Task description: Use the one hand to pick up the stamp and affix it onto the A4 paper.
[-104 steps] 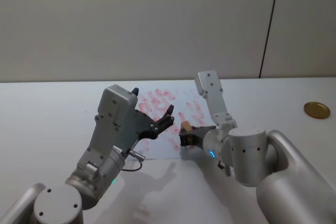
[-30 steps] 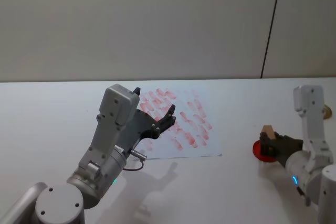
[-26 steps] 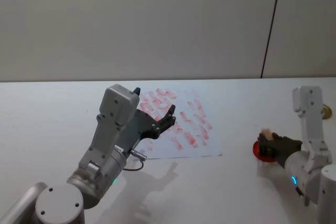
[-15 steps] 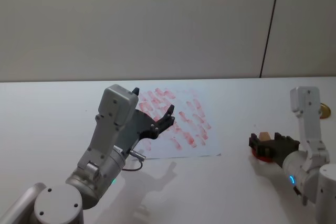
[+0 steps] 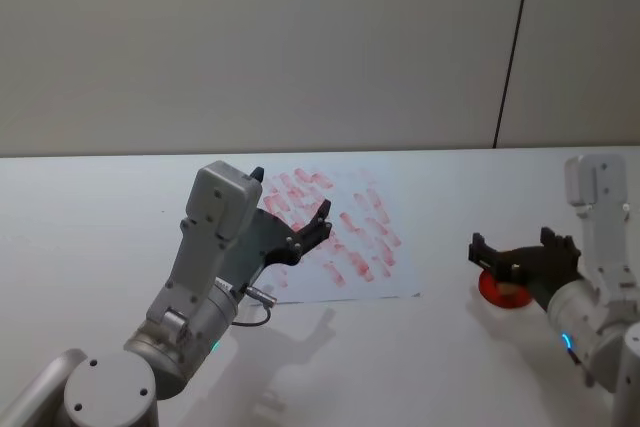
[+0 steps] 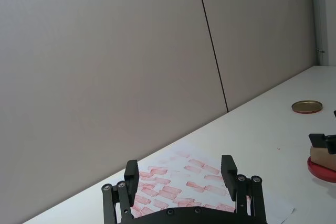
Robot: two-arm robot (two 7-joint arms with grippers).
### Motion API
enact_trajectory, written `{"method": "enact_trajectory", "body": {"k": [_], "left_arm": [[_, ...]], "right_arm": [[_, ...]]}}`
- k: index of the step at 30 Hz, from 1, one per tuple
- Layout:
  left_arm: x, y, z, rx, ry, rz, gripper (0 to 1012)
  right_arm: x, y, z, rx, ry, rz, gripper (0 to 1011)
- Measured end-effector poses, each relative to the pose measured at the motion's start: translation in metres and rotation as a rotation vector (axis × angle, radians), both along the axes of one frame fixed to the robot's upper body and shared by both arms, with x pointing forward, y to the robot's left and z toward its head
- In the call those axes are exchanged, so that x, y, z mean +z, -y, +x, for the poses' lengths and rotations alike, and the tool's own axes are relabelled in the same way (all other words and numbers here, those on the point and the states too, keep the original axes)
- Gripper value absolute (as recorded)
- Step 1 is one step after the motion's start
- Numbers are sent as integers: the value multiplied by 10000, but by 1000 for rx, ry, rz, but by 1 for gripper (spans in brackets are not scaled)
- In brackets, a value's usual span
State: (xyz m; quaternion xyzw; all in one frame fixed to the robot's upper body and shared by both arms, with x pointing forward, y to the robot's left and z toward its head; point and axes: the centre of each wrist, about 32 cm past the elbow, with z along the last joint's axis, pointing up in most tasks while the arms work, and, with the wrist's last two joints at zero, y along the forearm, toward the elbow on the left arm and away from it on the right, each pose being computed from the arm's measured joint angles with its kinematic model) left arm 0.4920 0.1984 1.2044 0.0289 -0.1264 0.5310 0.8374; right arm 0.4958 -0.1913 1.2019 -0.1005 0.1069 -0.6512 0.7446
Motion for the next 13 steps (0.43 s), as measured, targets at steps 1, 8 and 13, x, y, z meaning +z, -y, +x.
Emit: {"method": "enact_trajectory", "body": {"k": [1,8,13], "left_arm": [[0,0,0,0,0,0,993],[0,0,0,0,0,0,993],[0,0,0,0,0,0,993]], "right_arm": [[5,4,-13,1,9,-2,1001],[40,60,-161,12,105,-25,1001],[60,123,-286,21,180,-46,1001]]}}
